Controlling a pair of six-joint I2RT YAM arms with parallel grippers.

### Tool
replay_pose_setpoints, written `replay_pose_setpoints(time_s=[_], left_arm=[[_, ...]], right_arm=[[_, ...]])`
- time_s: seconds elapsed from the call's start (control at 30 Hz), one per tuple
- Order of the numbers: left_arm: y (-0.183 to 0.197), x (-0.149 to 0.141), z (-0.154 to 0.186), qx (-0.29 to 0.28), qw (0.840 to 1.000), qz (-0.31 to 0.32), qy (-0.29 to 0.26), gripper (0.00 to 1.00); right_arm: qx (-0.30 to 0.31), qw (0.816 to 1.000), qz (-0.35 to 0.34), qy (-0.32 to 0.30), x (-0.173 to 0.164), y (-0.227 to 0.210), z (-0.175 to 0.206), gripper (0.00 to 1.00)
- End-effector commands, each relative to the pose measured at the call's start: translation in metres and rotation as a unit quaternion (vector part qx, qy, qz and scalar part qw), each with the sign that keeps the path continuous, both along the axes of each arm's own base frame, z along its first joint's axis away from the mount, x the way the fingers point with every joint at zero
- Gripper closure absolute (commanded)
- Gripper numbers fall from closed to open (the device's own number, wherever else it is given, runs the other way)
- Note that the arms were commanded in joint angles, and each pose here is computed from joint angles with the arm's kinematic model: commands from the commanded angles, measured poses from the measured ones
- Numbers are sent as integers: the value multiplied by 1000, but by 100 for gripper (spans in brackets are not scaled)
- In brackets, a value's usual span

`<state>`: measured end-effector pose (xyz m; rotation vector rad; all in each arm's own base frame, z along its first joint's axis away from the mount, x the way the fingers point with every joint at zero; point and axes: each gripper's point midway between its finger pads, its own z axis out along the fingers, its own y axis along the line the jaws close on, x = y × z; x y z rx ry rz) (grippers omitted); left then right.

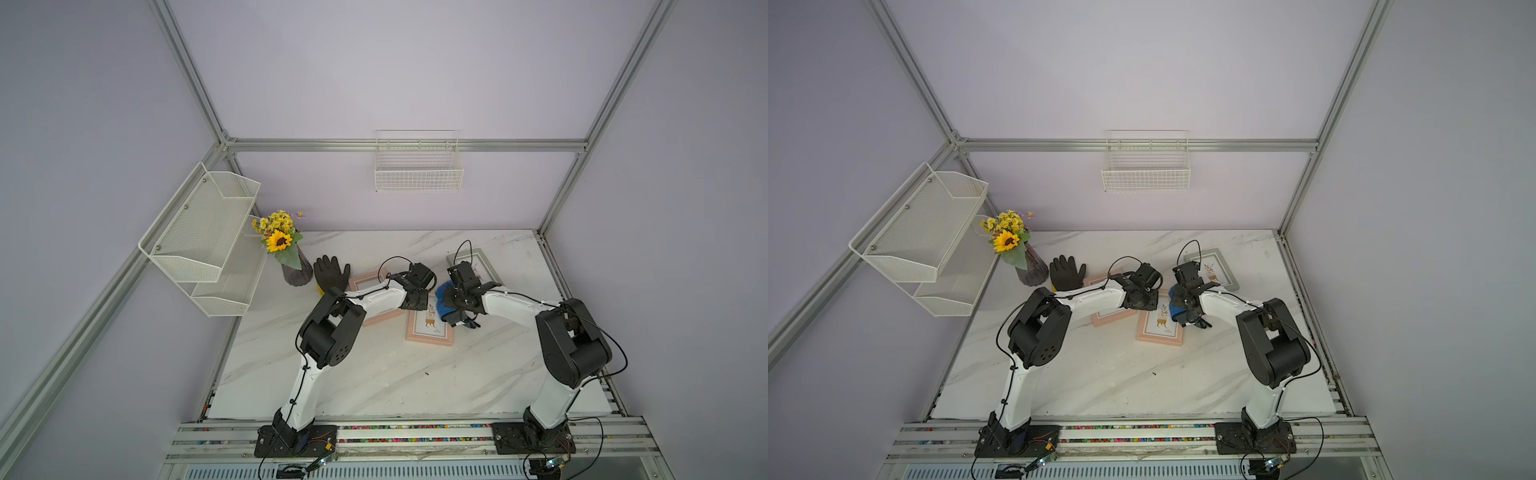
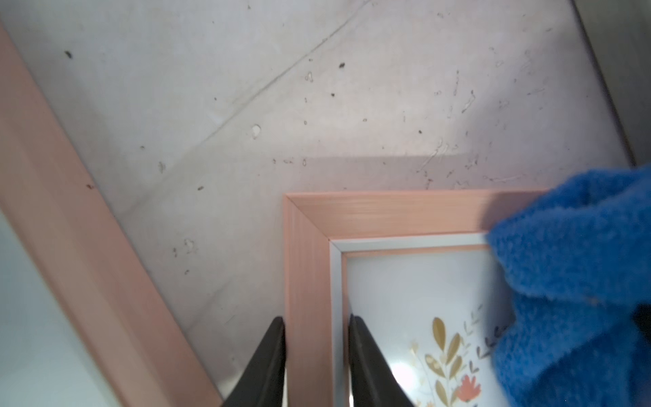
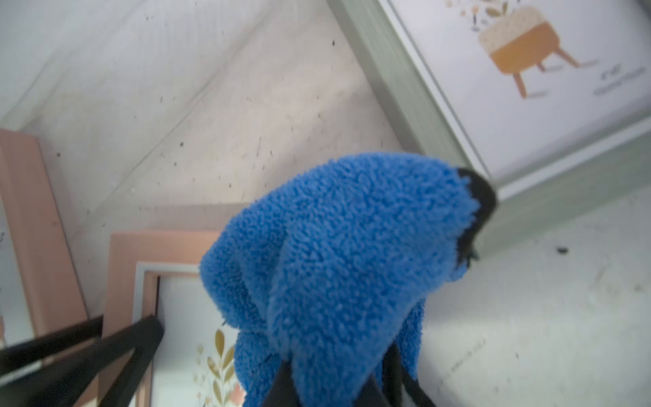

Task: Wipe the picture frame with a cloth
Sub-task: Wipe the dirt from the picture frame.

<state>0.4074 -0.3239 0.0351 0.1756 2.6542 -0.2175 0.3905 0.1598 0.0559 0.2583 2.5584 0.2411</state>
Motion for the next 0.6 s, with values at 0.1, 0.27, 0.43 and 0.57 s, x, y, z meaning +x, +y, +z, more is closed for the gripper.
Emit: replay_pose_setpoints(time_s=[0.1,0.27,0.43,0.57], left_arm=[[11,-28,-15,21,999,6,49,68],[12,-30,-15,19,998,8,52,68],[10,-34,-13,13,999,0,51,68],[8,-35,-13,7,999,-6,51,68]], right_arm=[[25,997,34,70,-81,14,-10,90],[24,997,18,73,-79,10,-17,89],[19,999,-6,27,-19,-3,4,90],[18,1000,-7,12,17,3,11,90]])
